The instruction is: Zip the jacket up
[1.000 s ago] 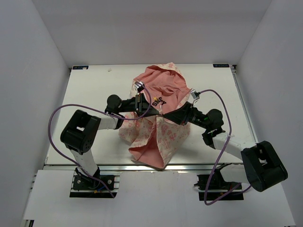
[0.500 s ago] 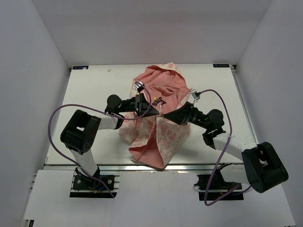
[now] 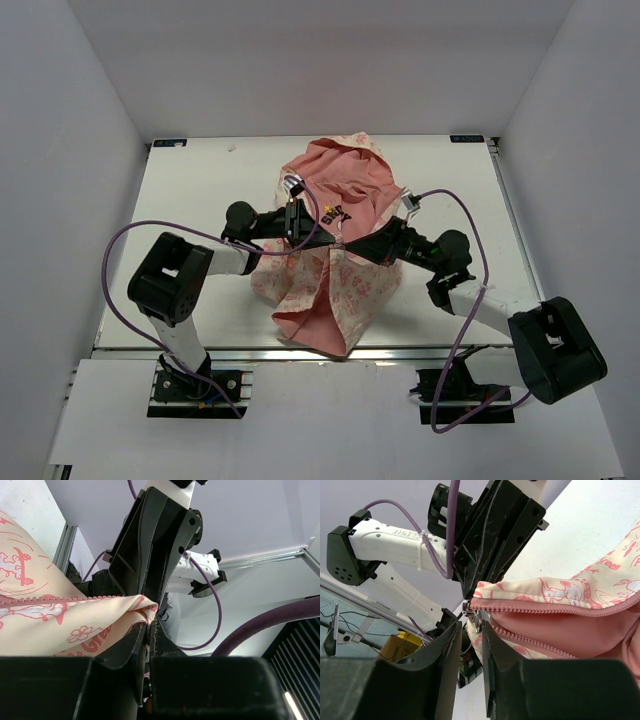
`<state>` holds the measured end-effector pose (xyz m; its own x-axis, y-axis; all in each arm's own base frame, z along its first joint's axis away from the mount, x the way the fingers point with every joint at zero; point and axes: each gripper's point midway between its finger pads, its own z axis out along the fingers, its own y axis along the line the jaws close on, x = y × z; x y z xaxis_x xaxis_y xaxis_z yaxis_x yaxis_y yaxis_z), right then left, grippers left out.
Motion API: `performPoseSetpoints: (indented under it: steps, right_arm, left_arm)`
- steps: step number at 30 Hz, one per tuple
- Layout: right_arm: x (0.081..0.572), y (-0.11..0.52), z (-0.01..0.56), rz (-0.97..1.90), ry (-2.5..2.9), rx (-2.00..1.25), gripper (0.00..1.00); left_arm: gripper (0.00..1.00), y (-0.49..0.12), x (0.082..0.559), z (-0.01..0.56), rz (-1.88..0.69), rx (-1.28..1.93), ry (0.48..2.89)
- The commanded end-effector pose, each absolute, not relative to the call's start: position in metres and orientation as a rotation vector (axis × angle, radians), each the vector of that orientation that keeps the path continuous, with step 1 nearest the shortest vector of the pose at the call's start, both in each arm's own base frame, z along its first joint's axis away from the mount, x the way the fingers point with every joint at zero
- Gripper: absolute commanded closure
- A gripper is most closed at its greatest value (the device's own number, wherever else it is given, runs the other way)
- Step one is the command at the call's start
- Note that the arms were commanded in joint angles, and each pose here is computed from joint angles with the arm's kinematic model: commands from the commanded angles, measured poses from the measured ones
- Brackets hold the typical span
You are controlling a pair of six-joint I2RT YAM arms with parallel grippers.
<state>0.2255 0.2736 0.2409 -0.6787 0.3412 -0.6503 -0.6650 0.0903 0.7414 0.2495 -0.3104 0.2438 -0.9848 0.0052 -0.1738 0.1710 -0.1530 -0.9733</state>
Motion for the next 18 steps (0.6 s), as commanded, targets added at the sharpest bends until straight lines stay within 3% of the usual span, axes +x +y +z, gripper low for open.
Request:
performPoseSetpoints:
  steps: [1,14,18]
  right_arm:
    - [0.227,0.278,0.261,1.701,1.541,-0.389,0.71]
    - [0.223,0.283,0.269,1.768,1.488,-0.433,0.74]
    - [0.223,0.285,0.270,1.776,1.484,-0.445,0.80]
  left_arm:
    - [1.00,-0.293,0.214,0.294,-2.175,0.658,1.480]
    - [1.00,-0.292,0.214,0.288,-2.180,0.647,1.505]
    - [1.00,-0.293,0.214,0.286,-2.182,0.645,1.510]
